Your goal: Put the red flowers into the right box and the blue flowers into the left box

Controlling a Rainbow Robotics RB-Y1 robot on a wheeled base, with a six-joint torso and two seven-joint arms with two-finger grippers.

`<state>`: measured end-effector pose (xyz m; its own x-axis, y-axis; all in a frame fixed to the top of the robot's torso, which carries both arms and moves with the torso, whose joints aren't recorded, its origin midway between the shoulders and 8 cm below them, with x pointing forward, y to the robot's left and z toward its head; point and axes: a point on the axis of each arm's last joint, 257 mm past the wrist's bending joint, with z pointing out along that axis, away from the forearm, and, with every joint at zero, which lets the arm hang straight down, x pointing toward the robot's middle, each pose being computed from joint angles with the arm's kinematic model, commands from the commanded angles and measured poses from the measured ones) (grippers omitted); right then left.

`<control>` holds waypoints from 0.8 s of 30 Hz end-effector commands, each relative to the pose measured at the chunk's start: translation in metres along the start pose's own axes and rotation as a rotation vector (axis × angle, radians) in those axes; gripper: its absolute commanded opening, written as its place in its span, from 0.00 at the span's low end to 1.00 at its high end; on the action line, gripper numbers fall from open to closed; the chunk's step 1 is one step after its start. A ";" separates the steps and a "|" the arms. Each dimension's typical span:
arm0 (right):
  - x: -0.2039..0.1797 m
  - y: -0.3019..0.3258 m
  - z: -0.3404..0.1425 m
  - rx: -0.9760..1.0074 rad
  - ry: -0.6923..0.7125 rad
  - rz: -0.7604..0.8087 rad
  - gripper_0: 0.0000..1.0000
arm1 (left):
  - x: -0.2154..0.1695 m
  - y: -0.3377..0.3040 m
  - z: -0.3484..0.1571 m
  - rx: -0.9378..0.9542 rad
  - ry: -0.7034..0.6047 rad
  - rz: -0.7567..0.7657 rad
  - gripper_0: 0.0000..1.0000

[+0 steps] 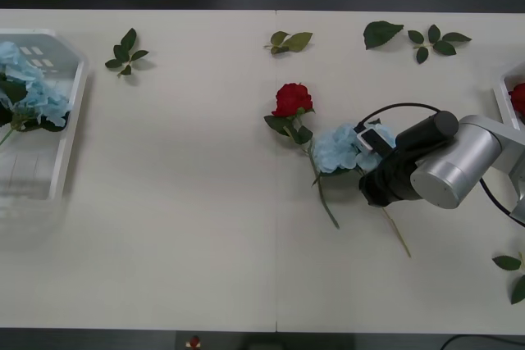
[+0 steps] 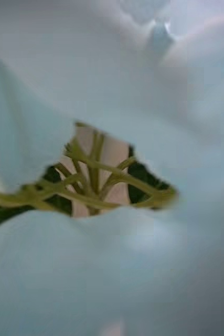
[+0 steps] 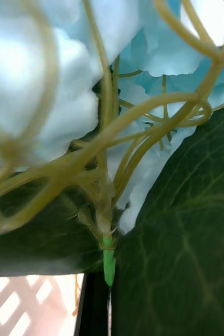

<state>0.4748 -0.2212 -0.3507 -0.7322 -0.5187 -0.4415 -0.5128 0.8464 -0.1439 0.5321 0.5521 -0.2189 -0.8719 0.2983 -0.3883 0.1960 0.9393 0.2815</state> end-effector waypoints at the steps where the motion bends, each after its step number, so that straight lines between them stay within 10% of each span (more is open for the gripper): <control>1: -0.015 0.001 -0.006 -0.002 -0.034 -0.060 0.11 | -0.003 0.011 -0.008 -0.019 -0.014 0.001 0.79; 4: -0.015 -0.002 -0.006 -0.001 -0.035 -0.061 0.02 | -0.007 0.011 -0.011 -0.009 -0.027 0.001 1.00; 24: -0.076 -0.051 -0.131 -0.200 -0.236 0.118 0.00 | -0.047 0.019 -0.133 0.121 -0.194 0.115 1.00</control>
<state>0.4839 -0.2429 -0.2333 -0.7499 -0.3262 -0.5756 -0.4684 0.8762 0.1137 0.5192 0.5251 -0.1166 -0.7903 0.3501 -0.5028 0.3133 0.9362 0.1594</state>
